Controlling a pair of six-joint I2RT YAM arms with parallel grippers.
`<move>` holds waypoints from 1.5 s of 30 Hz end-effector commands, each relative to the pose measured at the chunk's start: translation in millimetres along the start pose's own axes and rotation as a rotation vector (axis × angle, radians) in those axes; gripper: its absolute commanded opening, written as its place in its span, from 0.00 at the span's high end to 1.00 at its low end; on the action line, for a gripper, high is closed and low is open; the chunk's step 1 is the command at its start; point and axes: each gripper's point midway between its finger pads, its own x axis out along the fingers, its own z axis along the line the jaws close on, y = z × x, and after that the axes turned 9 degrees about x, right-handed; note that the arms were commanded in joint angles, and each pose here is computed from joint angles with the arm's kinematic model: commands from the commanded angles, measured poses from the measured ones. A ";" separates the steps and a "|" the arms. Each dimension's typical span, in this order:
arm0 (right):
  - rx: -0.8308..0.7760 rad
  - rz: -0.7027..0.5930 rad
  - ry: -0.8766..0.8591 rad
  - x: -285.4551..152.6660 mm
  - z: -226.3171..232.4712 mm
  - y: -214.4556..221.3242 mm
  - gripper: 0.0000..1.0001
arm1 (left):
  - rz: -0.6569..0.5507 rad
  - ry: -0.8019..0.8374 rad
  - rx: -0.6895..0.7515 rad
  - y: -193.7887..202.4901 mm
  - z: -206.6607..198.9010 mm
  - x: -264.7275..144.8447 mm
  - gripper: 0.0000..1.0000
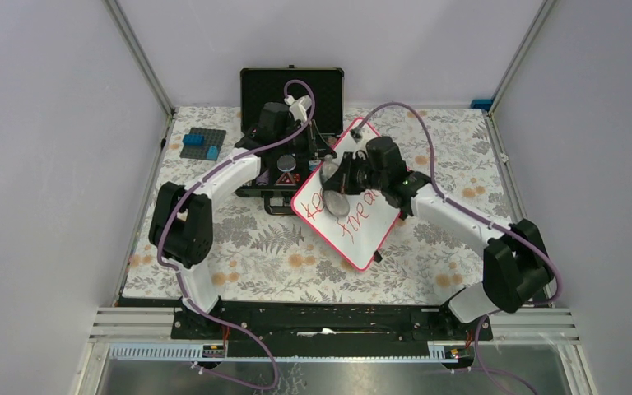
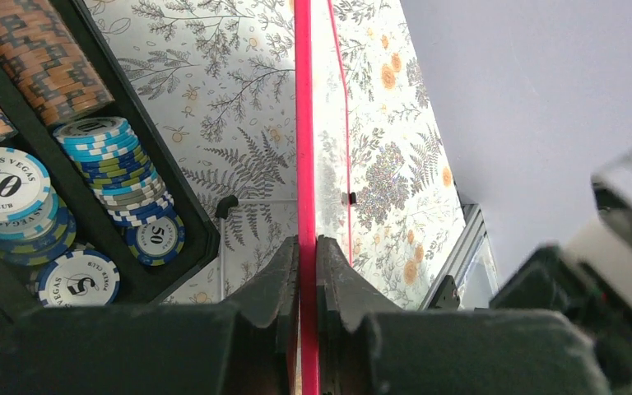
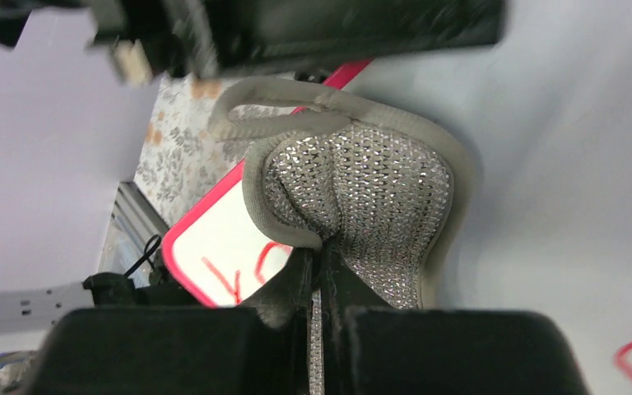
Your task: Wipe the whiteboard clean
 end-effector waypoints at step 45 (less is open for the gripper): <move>0.079 -0.137 0.050 1.4 -21.1 8.9 1.00 | 0.014 -0.006 0.068 12.5 -31.4 -3.7 1.00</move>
